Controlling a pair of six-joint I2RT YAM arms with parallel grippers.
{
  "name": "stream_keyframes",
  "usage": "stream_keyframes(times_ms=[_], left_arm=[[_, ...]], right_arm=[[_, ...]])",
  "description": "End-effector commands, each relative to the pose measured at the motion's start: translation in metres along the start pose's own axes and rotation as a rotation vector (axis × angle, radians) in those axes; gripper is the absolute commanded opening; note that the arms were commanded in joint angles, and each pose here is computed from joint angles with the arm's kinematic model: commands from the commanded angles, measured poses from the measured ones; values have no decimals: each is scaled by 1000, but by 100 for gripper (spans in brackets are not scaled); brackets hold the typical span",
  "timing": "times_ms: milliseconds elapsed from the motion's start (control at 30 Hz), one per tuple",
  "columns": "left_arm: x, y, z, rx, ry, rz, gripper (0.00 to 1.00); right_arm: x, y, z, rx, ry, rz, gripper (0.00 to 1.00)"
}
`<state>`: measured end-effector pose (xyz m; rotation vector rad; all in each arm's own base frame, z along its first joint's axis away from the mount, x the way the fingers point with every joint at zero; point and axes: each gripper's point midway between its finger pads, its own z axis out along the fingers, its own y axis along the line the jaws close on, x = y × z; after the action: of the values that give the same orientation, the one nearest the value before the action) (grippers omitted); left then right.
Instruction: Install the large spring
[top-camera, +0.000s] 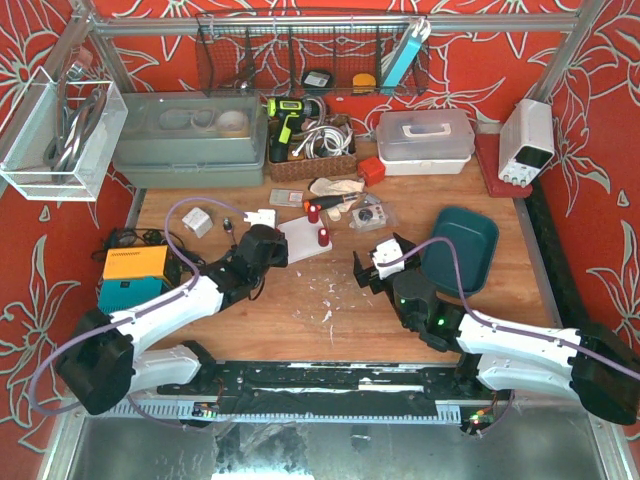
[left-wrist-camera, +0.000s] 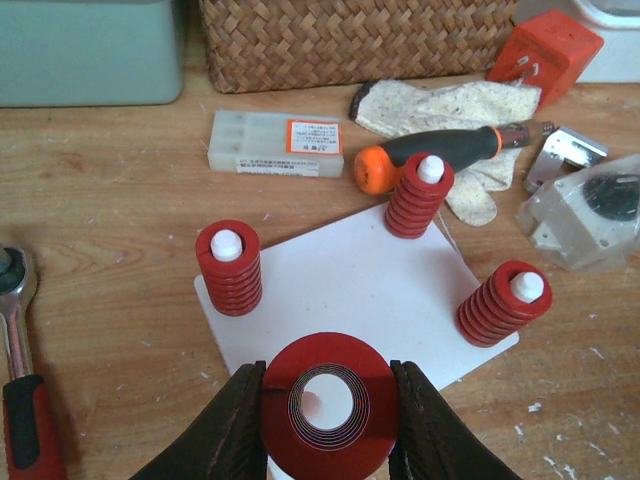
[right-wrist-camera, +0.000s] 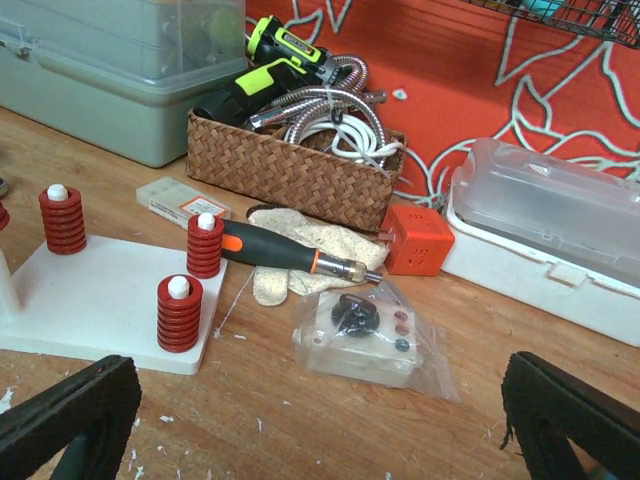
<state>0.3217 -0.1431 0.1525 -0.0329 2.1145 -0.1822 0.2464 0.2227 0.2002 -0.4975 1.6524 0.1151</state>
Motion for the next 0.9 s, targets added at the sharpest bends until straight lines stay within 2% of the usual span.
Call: stream_keyframes(times_ms=[0, 400, 633, 867], left_arm=[[-3, -1, 6, -2, -16, 8, 7], [16, 7, 24, -51, 45, 55, 9], [26, 8, 35, -62, 78, 67, 18], [29, 7, 39, -67, 97, 69, 35]], right_arm=[[3, -8, -1, 34, 7, 15, 99], [3, -10, -1, 38, 12, 18, 99], [4, -11, 0, 40, 16, 17, 99], [7, -11, 1, 43, 25, 18, 99]])
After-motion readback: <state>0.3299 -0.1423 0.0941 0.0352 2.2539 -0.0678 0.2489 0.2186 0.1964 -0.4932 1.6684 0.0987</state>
